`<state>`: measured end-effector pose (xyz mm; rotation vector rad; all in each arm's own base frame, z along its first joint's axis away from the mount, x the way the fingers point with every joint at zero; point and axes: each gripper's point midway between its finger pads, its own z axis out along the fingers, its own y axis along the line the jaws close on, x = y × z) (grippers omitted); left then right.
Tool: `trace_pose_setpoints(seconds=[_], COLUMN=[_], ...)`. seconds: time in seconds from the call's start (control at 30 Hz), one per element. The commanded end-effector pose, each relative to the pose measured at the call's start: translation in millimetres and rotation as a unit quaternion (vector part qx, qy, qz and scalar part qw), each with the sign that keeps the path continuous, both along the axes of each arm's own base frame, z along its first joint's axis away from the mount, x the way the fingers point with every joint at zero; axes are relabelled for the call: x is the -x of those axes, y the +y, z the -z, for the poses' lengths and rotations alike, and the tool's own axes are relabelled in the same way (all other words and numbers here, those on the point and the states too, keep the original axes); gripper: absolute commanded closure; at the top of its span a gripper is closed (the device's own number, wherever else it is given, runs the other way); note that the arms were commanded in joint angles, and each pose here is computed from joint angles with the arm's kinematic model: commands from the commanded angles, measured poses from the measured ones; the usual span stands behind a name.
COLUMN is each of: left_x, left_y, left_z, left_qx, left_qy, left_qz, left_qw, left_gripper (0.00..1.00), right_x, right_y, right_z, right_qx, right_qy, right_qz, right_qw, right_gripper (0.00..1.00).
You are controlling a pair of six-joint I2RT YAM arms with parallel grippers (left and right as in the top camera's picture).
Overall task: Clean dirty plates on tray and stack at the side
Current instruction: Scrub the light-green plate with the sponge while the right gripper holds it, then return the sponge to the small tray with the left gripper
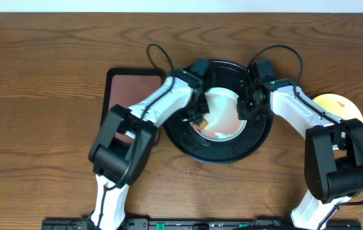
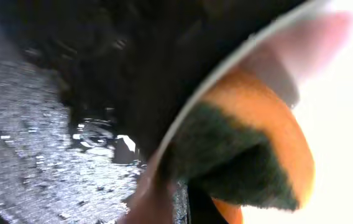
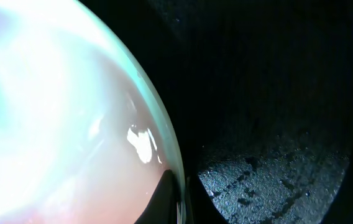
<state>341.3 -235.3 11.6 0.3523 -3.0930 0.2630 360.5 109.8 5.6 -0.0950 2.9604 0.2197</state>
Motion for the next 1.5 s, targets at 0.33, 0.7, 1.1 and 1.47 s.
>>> trace_pose_setpoints(seconds=[0.33, 0.7, 1.1, 1.47], left_x=[-32.8, -12.5, -0.5, 10.9], left_y=[78.1, 170.1, 200.6, 204.4], left_z=[-128.8, -127.8, -57.0, -157.9], left_qx=[-0.085, -0.137, -0.152, -0.137], left_qy=[-0.199, -0.142, -0.092, -0.167], left_qz=[-0.022, -0.042, -0.014, -0.025], left_qw=[0.976, 0.980, 0.984, 0.976], left_gripper=[0.92, 0.92, 0.84, 0.33], right_x=[4.6, 4.6, 5.8, -3.3], right_y=[-6.0, -5.8, -1.4, 12.8], right_z=[12.8, 12.8, 12.5, 6.9], right_qx=[0.029, 0.029, 0.017, -0.022], right_qy=[0.012, 0.012, 0.015, -0.003], right_qz=[-0.005, -0.005, -0.011, -0.017], right_qw=[0.999, 1.000, 1.000, 1.000], right_gripper=[0.99, 0.99, 0.99, 0.99])
